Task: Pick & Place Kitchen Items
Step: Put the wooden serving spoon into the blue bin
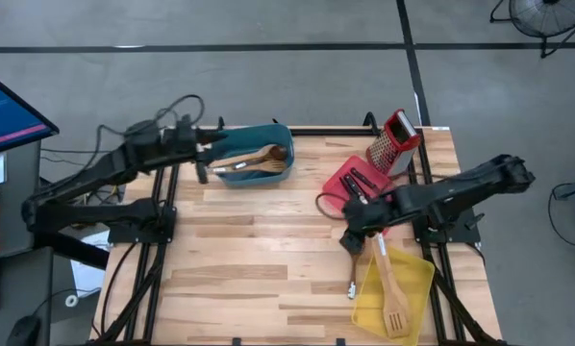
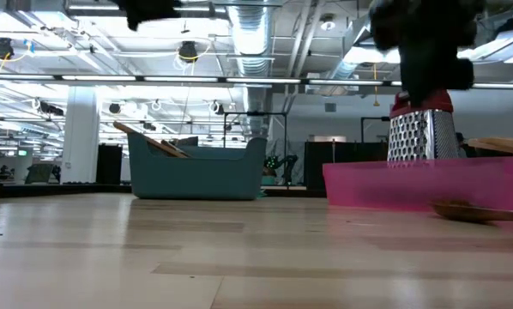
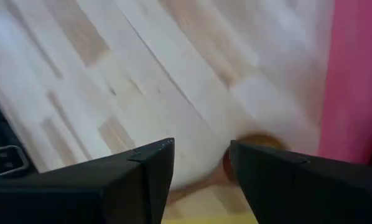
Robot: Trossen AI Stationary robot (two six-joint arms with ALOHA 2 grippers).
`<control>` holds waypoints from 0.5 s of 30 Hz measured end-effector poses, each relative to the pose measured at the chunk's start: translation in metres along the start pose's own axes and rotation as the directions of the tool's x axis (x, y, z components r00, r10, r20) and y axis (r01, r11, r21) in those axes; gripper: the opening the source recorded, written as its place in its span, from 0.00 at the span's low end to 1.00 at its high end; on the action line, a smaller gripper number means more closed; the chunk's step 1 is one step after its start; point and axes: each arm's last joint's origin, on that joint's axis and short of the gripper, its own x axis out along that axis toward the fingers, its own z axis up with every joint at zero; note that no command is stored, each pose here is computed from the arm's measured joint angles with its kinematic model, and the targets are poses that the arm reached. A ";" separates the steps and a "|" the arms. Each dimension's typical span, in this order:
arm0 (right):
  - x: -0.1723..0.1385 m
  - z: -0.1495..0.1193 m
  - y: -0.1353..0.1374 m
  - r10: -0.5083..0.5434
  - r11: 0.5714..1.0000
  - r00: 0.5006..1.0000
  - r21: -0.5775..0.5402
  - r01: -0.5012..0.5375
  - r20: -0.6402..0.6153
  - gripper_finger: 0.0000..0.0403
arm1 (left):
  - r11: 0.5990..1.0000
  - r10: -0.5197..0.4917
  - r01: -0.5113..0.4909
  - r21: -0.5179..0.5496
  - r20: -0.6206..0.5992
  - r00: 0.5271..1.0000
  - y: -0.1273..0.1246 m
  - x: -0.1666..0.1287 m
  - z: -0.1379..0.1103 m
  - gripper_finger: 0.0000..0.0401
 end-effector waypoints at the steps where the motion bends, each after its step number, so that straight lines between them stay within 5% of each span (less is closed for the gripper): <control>1: 0.008 0.000 0.001 -0.015 1.000 0.999 0.018 0.016 -0.032 0.42 | 1.000 -0.001 0.001 -0.005 0.024 1.000 0.000 -0.006 0.003 0.35; 10: 0.068 -0.006 0.004 -0.135 0.968 0.962 0.175 0.179 -0.237 0.42 | 0.999 -0.032 0.032 -0.001 0.091 0.995 -0.005 -0.025 0.009 0.35; 15: 0.081 -0.001 0.013 -0.213 0.948 0.925 0.161 0.273 -0.315 0.42 | 0.999 -0.045 0.043 0.029 0.059 0.997 -0.007 -0.018 0.006 0.35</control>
